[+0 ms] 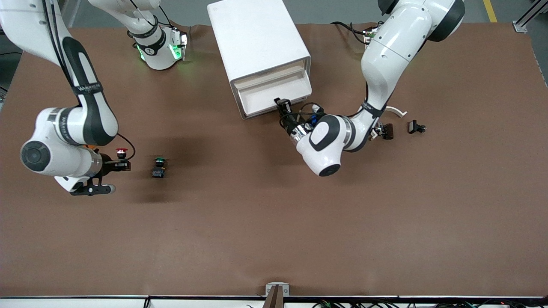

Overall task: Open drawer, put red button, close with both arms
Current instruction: 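Carry the red button toward the drawer while the left gripper releases and withdraws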

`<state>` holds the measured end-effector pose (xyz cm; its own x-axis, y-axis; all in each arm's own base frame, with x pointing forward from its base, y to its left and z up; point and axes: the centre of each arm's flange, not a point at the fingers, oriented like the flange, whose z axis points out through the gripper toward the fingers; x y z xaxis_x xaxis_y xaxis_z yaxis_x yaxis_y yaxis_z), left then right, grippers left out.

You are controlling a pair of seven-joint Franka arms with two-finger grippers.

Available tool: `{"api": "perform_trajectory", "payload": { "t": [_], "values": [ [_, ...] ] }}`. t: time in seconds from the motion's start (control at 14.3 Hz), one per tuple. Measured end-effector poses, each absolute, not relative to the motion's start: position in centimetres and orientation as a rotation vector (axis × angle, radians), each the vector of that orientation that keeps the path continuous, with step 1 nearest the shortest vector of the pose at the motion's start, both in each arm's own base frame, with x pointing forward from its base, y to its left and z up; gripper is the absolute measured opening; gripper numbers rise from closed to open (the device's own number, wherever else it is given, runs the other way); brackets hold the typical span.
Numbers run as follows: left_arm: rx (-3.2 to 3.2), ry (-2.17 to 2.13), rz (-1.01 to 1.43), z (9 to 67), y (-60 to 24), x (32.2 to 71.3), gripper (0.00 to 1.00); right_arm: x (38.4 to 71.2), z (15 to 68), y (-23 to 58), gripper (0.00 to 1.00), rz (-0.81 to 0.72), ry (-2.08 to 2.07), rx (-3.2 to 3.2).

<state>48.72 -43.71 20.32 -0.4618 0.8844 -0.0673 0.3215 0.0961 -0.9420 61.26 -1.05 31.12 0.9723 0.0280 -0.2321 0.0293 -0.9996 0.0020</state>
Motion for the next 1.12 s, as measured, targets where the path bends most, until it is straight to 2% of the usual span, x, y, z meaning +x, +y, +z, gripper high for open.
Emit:
{"api": "perform_trajectory", "payload": {
  "t": [0.35, 0.49, 0.56, 0.77, 0.98, 1.05, 1.12],
  "values": [
    [-1.193, -1.934, 1.368, 21.4, -41.6, 52.4, 0.14, 58.8, 38.1, 8.3, 0.41, -0.461, -0.185, 3.023],
    [-1.206, -1.981, 1.373, 22.0, -40.9, 54.0, 0.17, 57.4, 41.4, 13.0, 0.41, -0.487, -0.312, 2.959],
    [-1.212, -2.001, 1.377, 22.3, -40.7, 54.7, 0.24, 56.7, 43.2, 15.6, 0.41, -0.485, -0.374, 2.927],
    [-1.234, -2.038, 1.398, 23.6, -39.7, 56.4, 0.57, 53.6, 47.4, 25.0, 0.41, -0.436, -0.594, 2.857],
    [-1.336, -2.072, 1.435, 25.5, -38.6, 58.7, 0.87, 49.7, 49.0, 33.0, 0.41, -0.447, -0.852, 2.824],
    [-1.372, -2.098, 1.431, 26.0, -37.6, 59.8, 0.96, 48.8, 49.3, 34.9, 0.41, -0.451, -0.931, 2.813],
    [-1.419, -2.128, 1.424, 26.5, -36.3, 61.0, 1.0, 48.2, 49.5, 36.6, 0.41, -0.439, -1.009, 2.81]
  ]
}}
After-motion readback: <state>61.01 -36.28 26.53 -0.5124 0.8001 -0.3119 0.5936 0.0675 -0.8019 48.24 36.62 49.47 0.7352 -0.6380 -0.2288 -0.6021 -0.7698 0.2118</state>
